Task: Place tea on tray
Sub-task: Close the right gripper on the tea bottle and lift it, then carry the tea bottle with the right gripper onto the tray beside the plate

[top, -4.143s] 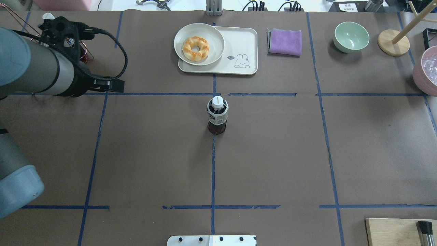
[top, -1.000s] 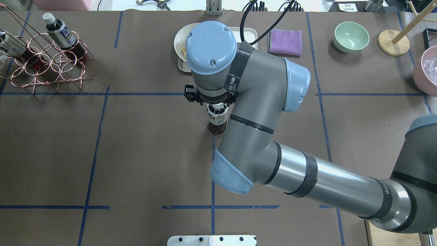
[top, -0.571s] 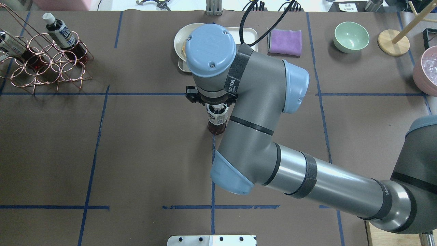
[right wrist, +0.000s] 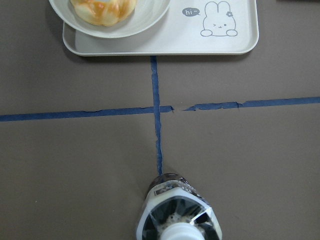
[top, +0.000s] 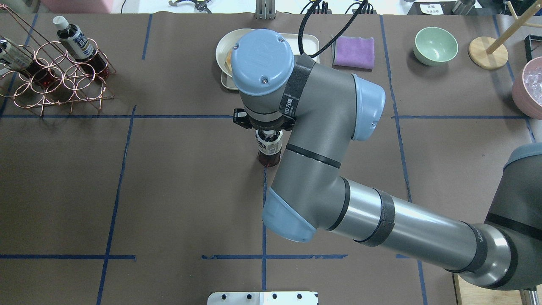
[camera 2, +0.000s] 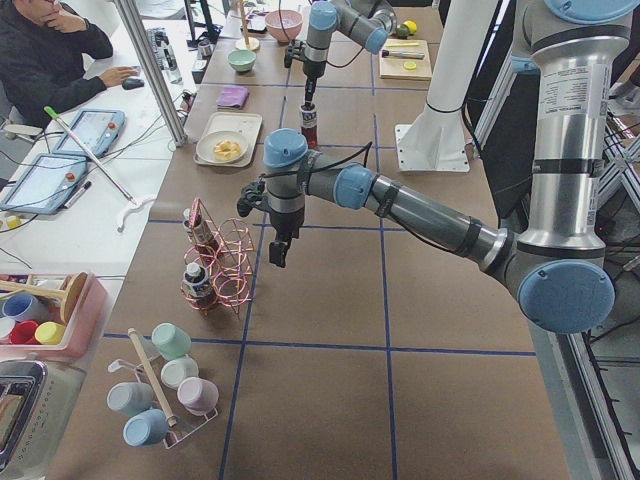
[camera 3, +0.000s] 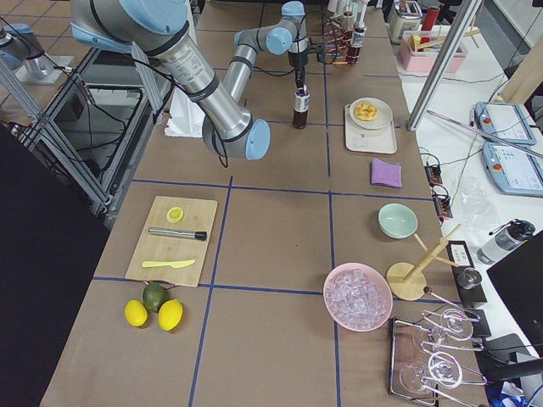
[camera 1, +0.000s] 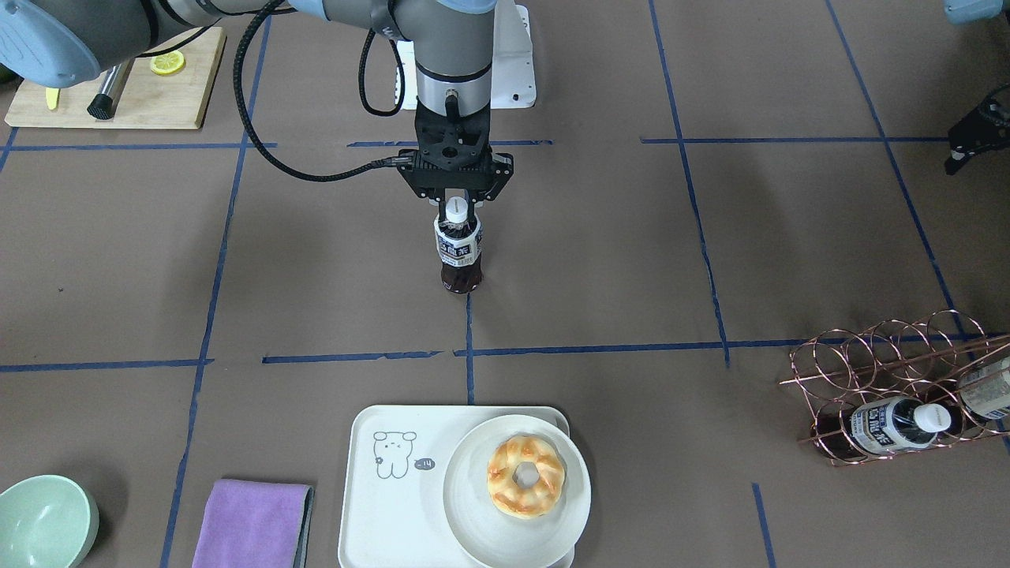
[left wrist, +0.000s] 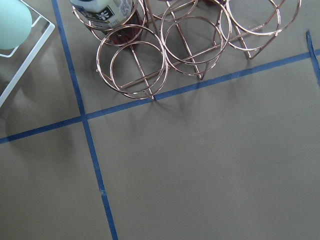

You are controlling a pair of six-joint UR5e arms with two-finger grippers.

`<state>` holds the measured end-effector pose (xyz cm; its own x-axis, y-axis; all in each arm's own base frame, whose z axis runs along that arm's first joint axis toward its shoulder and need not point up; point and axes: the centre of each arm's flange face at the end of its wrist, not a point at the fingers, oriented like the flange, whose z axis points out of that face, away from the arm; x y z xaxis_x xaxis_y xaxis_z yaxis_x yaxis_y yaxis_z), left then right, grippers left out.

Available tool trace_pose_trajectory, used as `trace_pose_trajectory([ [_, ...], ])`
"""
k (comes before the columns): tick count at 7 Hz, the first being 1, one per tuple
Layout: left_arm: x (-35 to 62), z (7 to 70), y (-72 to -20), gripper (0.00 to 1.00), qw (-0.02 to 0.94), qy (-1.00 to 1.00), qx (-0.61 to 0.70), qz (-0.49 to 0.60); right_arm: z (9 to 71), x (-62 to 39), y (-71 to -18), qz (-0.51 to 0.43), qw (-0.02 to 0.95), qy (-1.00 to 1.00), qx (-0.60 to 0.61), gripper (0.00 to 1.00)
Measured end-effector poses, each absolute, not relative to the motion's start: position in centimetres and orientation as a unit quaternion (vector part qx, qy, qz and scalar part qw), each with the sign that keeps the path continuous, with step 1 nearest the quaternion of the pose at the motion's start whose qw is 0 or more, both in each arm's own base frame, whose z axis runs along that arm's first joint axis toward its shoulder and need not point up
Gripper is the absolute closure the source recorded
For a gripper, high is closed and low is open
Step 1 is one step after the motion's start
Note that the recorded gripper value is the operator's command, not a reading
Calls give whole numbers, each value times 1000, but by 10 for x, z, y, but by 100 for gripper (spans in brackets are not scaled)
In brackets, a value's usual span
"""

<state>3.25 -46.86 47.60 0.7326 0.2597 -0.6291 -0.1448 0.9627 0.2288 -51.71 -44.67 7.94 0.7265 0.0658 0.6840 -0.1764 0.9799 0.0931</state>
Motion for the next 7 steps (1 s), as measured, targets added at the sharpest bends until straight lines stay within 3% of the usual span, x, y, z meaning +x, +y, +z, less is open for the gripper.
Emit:
trace_pose_trajectory([
  [3, 31, 477, -467, 0, 927, 349, 81, 107, 57, -482, -466, 73, 922, -369, 91, 100],
  [7, 27, 491, -456, 0, 930, 347, 69, 102, 65, -444, -542, 76, 918, -363, 139, 100],
])
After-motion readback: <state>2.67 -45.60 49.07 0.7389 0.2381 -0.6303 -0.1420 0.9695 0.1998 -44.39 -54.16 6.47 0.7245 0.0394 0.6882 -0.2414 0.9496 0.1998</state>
